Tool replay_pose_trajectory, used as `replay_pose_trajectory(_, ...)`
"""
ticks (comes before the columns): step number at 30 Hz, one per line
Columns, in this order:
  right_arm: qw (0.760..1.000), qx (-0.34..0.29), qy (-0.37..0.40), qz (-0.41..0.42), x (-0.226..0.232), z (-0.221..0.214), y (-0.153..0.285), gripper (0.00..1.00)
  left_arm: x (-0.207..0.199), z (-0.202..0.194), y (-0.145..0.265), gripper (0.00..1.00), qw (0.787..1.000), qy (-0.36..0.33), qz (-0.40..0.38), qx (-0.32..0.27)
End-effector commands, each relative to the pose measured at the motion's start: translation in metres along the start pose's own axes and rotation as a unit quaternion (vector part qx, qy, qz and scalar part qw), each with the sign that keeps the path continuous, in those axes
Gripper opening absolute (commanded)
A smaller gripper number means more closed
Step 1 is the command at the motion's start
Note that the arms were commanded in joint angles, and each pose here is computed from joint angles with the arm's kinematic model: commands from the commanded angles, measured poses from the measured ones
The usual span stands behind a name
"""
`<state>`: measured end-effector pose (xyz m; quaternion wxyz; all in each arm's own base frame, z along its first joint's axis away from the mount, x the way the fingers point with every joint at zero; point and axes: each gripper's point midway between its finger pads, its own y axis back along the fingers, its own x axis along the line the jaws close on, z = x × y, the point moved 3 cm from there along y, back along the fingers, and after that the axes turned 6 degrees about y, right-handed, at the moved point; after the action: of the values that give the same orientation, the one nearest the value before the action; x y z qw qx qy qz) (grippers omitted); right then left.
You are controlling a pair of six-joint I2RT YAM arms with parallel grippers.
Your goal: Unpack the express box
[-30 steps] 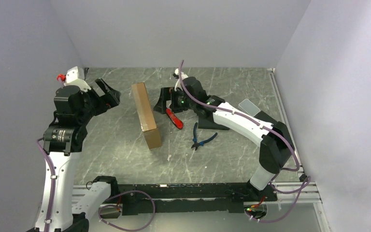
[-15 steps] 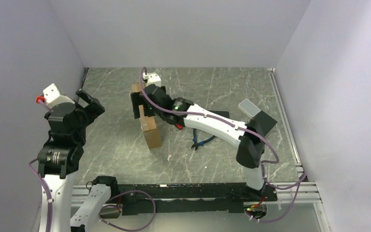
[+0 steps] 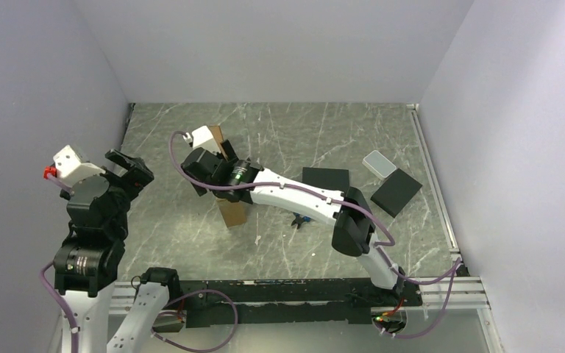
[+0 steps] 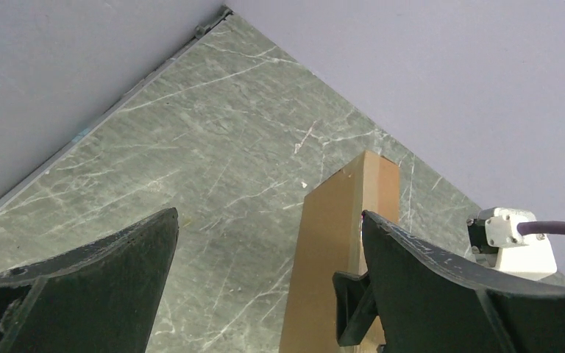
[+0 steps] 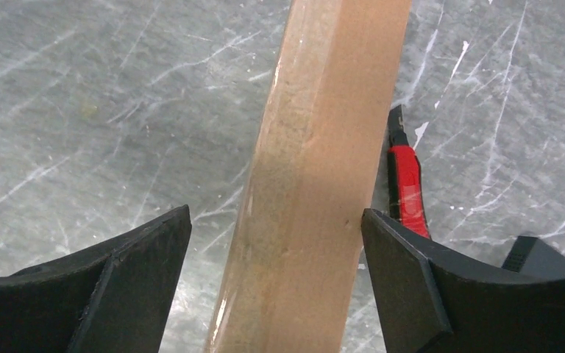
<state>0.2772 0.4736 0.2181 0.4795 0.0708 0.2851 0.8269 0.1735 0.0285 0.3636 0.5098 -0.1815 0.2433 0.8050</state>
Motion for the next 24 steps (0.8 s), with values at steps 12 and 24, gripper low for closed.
replay_pose_trajectory(12,0.999,0.013,0.052,-0.001,-0.006,0.0,0.004,0.86,-0.011,-0.001,-0.005,0.99,1.0,0.014,-0.022,0.005)
replay_pose_trajectory(24,0.983,0.017,0.124,0.137,0.018,-0.008,0.022,0.58,-0.013,-0.001,-0.004,0.99,1.0,0.013,-0.027,0.007)
